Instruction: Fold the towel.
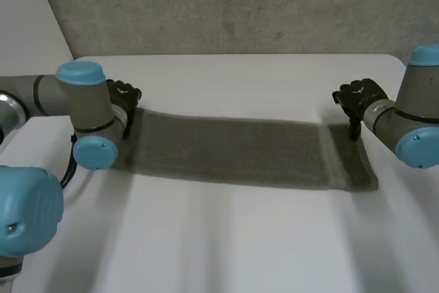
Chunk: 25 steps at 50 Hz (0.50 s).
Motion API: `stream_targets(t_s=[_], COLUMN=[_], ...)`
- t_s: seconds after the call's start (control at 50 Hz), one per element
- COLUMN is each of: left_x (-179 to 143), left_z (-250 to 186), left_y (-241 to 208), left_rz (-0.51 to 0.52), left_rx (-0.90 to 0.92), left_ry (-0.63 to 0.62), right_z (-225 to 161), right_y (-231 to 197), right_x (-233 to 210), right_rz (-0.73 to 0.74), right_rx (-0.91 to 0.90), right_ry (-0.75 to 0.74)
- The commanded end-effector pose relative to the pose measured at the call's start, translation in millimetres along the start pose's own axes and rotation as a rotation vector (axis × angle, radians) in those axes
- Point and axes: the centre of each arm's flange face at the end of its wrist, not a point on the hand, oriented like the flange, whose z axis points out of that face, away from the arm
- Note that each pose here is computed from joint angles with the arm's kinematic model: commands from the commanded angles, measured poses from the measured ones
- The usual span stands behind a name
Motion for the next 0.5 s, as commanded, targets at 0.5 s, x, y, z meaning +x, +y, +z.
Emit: stream_targets(t_s=[0.5], left_x=[-33.3], left_z=[-100.5], left_y=[-47.2], left_rz=[-0.296], left_rx=[0.121], left_ry=[0.153], right_z=[-116.7], right_y=[-27.3], right_x=[-3.3], right_rz=[0.056], right_rx=[0.037], right_ry=[-0.051])
